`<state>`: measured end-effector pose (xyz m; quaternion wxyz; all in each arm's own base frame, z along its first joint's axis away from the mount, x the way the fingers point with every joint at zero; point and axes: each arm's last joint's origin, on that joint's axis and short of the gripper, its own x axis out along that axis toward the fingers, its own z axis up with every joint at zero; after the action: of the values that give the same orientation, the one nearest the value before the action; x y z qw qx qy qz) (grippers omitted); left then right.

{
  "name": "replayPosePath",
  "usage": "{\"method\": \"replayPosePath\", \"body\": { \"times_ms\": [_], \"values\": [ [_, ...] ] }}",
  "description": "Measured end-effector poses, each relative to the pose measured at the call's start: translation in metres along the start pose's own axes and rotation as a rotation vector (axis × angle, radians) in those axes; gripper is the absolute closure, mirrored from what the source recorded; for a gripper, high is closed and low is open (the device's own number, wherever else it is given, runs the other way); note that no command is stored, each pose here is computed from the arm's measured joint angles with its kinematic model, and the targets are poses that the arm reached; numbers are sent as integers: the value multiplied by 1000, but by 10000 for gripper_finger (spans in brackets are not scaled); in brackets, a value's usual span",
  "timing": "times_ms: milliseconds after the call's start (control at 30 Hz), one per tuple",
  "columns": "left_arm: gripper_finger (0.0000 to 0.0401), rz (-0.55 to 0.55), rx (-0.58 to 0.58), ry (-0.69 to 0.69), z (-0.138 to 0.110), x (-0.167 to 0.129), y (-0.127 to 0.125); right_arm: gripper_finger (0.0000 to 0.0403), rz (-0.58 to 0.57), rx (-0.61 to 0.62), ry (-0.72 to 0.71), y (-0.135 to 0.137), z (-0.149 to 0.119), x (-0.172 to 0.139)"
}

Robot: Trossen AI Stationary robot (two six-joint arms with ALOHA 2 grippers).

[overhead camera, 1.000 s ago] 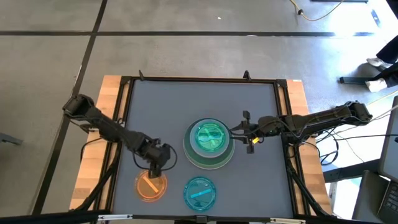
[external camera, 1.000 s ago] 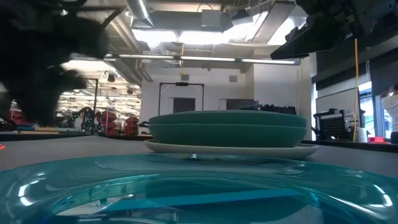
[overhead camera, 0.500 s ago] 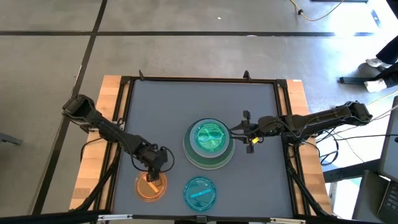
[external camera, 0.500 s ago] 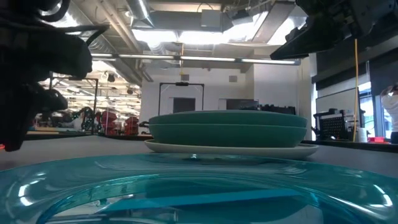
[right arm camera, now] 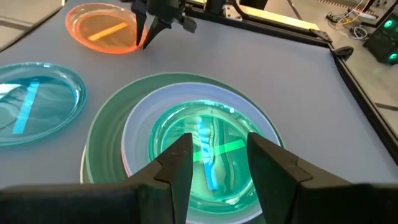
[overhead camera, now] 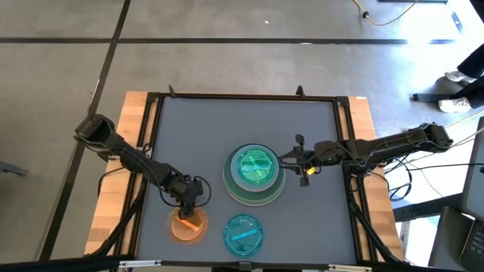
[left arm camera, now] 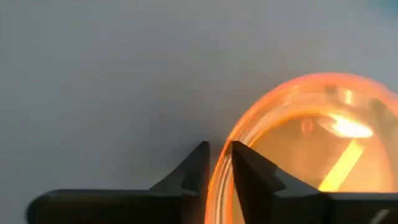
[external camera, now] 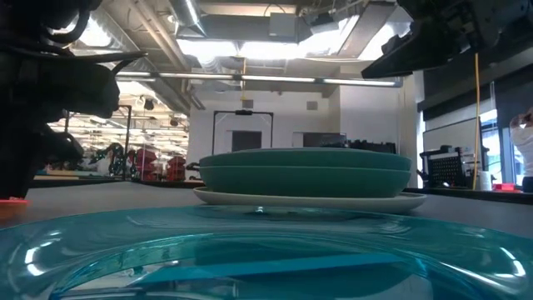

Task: Stack plastic plates
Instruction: Stack the light orange plate on top of the light blue plate

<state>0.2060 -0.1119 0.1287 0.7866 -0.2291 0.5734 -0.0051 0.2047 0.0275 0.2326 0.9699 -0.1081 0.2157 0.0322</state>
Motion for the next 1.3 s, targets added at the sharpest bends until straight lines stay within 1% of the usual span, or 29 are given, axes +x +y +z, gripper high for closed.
{"method": "replayPosePath", "body": {
  "times_ms": [167,300,367,467,567,633,767,900,1033,1133,1300],
  "values": [
    [392,-15,57,-5,0,1,-1,258,-1,1,-11,0,1,0],
    [396,-14,69,-12,1,0,-2,258,-2,7,-11,0,1,0],
    [398,-12,105,-23,5,-2,-4,258,-1,29,-11,0,1,0],
    [398,-17,141,-75,17,-12,-8,258,-1,32,-10,0,1,0],
    [399,-20,179,-137,32,-29,-15,258,-1,32,-9,0,1,0],
    [399,2,213,-171,40,-39,-17,258,-1,32,-9,0,1,0],
    [398,47,285,-299,59,-59,-21,258,-1,47,-10,0,1,0],
    [397,109,347,-403,78,-72,-21,258,-1,58,-10,0,1,0],
    [397,192,326,-568,98,-82,-15,258,-18,57,-8,-1,1,0],
    [397,258,281,-698,113,-87,-8,258,-21,57,-7,-1,1,0],
    [397,290,229,-781,133,-90,9,258,-21,57,-7,-1,1,0]
  ]
}}
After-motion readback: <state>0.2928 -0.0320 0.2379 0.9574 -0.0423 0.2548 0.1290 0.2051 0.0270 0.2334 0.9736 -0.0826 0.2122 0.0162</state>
